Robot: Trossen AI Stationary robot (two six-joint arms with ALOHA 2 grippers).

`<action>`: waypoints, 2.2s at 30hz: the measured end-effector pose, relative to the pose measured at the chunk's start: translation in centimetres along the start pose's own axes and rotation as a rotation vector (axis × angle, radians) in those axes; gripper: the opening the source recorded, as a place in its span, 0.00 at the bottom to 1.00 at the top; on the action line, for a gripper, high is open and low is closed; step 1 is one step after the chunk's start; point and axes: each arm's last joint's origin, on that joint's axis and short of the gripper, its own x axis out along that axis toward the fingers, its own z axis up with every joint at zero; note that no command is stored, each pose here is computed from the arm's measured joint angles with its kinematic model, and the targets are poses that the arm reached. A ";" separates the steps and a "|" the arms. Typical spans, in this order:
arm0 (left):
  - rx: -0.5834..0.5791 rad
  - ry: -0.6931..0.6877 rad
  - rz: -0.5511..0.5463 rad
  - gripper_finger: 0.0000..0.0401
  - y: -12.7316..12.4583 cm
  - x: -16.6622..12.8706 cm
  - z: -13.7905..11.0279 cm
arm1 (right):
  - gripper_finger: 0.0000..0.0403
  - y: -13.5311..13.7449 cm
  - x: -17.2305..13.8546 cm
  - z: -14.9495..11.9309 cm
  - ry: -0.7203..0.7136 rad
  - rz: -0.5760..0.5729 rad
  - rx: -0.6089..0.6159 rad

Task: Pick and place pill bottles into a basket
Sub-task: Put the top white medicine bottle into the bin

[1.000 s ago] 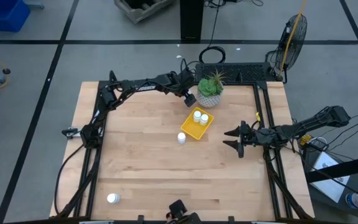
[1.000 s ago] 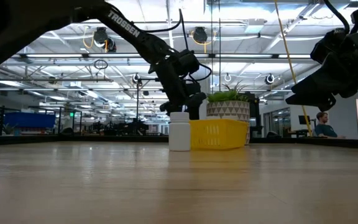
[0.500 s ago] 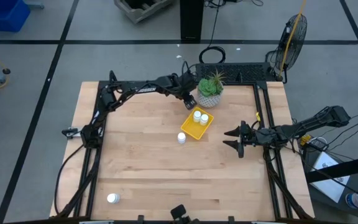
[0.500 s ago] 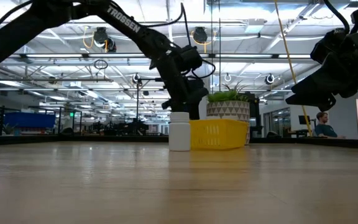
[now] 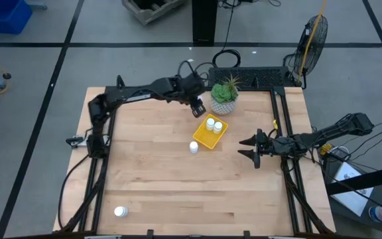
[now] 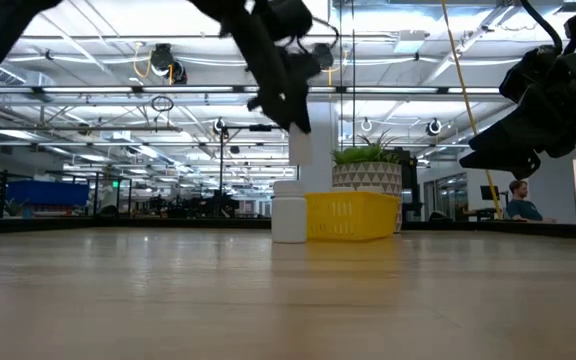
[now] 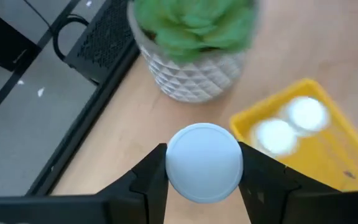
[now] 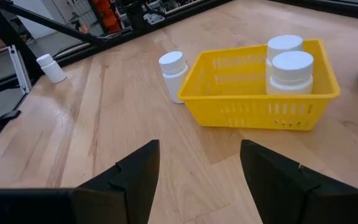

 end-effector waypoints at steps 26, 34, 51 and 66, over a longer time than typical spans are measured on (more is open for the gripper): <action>0.239 -0.013 -0.182 0.40 -10.7 -0.6 -1.8 | 0.53 0.0 0.0 0.0 0.004 -0.003 -0.002; 0.248 0.008 -0.198 0.40 -11.5 1.6 -2.3 | 0.53 0.0 0.1 -0.1 0.007 -0.004 -0.004; 0.293 0.058 -0.180 0.40 -12.6 7.4 -4.0 | 0.53 0.0 0.1 -0.1 0.008 -0.004 -0.004; 0.280 -0.003 -0.197 0.40 -12.2 9.2 -3.6 | 0.53 0.0 0.1 -0.1 0.008 -0.004 -0.004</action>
